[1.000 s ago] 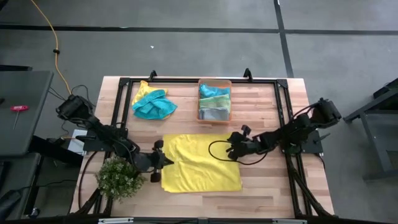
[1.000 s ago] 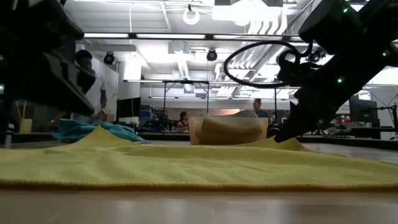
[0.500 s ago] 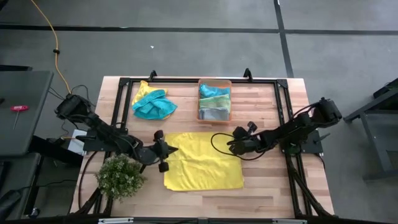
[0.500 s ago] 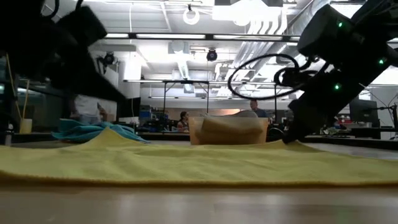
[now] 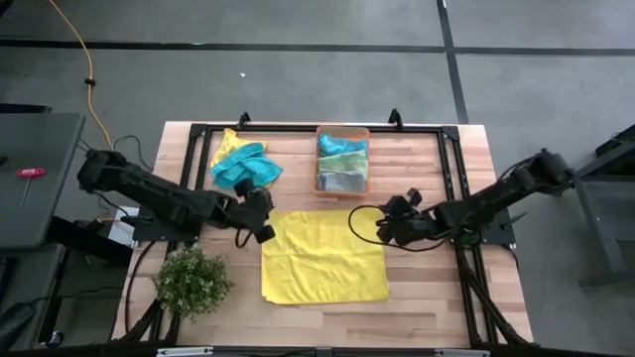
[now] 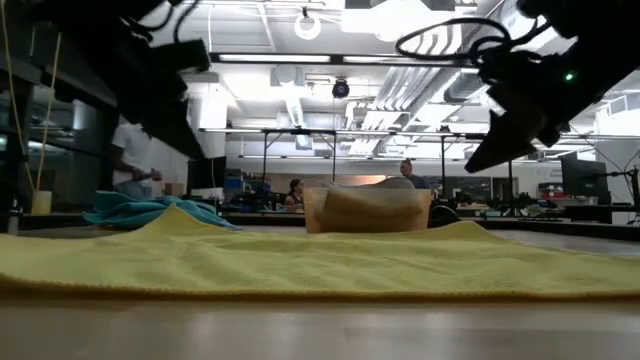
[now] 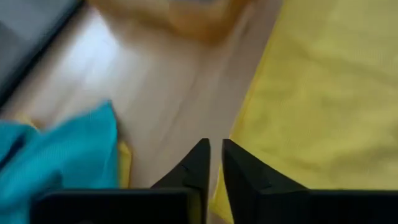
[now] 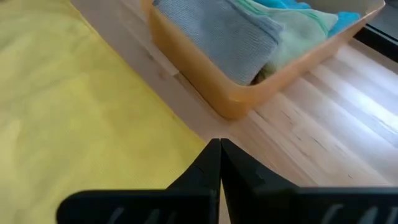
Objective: Fold microfiber towels
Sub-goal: Fold the right yellow microfiber cloth
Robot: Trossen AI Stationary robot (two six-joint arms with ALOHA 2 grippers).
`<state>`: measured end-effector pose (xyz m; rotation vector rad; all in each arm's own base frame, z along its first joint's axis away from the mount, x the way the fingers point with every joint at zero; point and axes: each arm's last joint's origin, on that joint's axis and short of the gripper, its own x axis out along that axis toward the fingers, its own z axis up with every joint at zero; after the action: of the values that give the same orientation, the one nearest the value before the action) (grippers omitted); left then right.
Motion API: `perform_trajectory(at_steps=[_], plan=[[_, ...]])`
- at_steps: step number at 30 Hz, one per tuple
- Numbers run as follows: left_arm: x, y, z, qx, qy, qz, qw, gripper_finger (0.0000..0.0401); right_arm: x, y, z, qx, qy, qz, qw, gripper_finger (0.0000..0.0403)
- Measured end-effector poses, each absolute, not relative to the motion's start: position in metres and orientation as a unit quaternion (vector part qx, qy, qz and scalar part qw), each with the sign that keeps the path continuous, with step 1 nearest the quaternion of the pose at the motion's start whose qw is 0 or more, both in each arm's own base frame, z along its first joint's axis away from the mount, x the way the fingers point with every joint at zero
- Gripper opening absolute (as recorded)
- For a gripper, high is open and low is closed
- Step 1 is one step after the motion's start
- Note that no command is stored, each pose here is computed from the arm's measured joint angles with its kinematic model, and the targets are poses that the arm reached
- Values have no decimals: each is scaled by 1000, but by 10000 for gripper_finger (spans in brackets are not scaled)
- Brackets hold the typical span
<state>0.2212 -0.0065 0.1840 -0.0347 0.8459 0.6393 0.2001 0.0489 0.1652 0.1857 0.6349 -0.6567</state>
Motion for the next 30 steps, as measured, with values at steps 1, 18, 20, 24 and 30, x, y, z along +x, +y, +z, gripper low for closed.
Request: perform_trajectory(at_steps=[1,18,20,24,30], plan=[[221,-1,184,-33,419,294,859,43,198,50,167,93,306,-315,894,0],[213,46,172,-203,496,247,807,195,184,50,166,150,377,-276,871,122],[214,47,169,-210,501,252,801,195,184,50,166,149,376,-278,872,140],[217,47,158,-214,523,253,785,196,184,50,166,148,374,-279,872,161],[221,46,146,-225,548,233,772,196,185,50,166,148,374,-279,872,168]])
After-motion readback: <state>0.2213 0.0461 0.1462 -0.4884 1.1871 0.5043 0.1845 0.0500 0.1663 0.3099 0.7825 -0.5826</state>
